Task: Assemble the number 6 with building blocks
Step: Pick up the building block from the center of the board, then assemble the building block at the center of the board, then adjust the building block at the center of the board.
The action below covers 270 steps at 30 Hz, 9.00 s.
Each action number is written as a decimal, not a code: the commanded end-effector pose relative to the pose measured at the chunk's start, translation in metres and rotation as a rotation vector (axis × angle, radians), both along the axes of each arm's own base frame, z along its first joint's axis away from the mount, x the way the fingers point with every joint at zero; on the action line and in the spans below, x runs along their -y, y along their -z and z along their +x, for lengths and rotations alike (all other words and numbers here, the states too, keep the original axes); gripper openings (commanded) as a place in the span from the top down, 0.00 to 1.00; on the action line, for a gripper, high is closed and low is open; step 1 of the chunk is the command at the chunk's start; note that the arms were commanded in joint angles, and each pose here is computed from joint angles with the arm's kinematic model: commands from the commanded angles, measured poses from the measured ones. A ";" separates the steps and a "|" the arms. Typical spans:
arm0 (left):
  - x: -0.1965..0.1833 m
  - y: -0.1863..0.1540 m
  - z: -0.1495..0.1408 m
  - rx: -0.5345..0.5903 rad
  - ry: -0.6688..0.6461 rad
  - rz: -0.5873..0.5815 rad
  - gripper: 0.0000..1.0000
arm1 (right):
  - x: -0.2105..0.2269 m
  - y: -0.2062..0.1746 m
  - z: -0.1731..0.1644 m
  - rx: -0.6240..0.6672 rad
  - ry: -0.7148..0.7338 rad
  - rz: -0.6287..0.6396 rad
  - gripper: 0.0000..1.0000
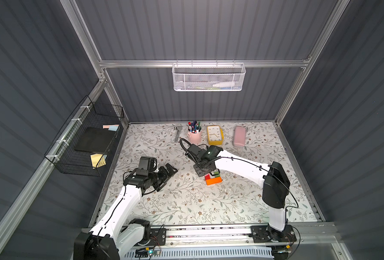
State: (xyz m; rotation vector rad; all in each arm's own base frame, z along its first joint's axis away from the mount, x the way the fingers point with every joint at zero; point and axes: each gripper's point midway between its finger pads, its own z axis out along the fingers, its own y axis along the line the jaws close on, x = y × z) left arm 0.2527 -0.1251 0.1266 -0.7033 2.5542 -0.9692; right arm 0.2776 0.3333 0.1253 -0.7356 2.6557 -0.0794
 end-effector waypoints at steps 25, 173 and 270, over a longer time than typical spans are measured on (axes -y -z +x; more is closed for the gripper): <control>0.000 0.001 0.010 -0.007 0.020 0.020 0.01 | 0.000 -0.008 0.040 -0.222 0.869 0.525 0.75; 0.008 0.015 0.034 -0.040 0.088 0.050 0.01 | 0.074 0.055 0.071 -0.325 1.575 0.761 0.63; 0.136 0.055 0.076 -0.083 0.104 -0.228 0.01 | 0.052 0.082 0.095 -0.207 0.525 0.541 0.59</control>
